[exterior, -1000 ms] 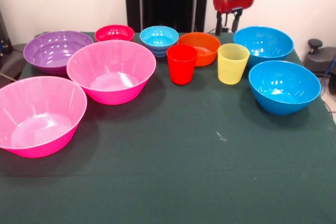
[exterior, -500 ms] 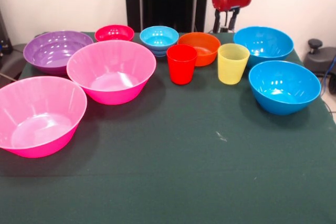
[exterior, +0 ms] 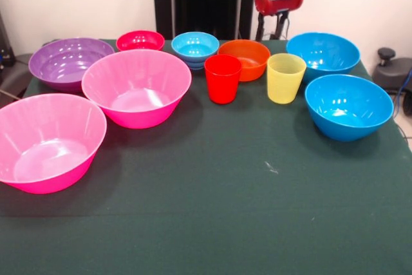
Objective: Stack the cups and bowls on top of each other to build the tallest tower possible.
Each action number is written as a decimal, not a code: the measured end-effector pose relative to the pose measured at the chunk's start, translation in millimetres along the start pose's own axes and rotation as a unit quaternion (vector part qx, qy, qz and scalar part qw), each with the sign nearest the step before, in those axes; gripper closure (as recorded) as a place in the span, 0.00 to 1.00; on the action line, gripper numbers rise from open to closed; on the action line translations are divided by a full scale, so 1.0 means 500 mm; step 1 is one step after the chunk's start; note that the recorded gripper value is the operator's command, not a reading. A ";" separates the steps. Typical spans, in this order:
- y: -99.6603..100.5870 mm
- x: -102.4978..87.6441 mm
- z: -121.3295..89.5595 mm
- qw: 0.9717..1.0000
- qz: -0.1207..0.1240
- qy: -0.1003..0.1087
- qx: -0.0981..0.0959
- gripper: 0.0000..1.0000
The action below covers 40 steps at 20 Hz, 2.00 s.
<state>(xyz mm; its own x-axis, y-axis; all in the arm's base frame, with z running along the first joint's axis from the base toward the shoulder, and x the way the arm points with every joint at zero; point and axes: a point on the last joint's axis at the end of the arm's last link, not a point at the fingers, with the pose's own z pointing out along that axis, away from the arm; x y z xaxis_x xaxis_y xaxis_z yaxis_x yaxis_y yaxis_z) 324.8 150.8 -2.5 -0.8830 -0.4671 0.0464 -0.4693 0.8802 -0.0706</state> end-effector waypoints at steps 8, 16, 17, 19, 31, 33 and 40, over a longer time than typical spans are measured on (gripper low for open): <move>-0.029 0.001 0.002 1.000 0.020 0.001 -0.002 0.00; -0.054 0.002 0.005 0.999 0.040 0.001 -0.005 0.00; -0.062 0.002 0.006 0.999 0.047 0.001 -0.007 0.00; -0.072 0.002 0.007 0.999 0.054 0.001 -0.008 0.00; -0.078 -0.003 0.010 0.998 0.063 -0.002 -0.016 0.00; -0.077 -0.004 0.010 0.998 0.063 -0.002 -0.017 0.00; -0.070 0.001 0.019 0.998 0.061 0.000 -0.020 0.00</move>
<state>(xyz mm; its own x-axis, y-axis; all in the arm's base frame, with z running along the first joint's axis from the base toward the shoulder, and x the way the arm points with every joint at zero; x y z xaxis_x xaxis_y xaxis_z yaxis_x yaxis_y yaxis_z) 340.7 118.9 -9.5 -0.9336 -0.3560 0.0402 -0.3574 0.9333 -0.0350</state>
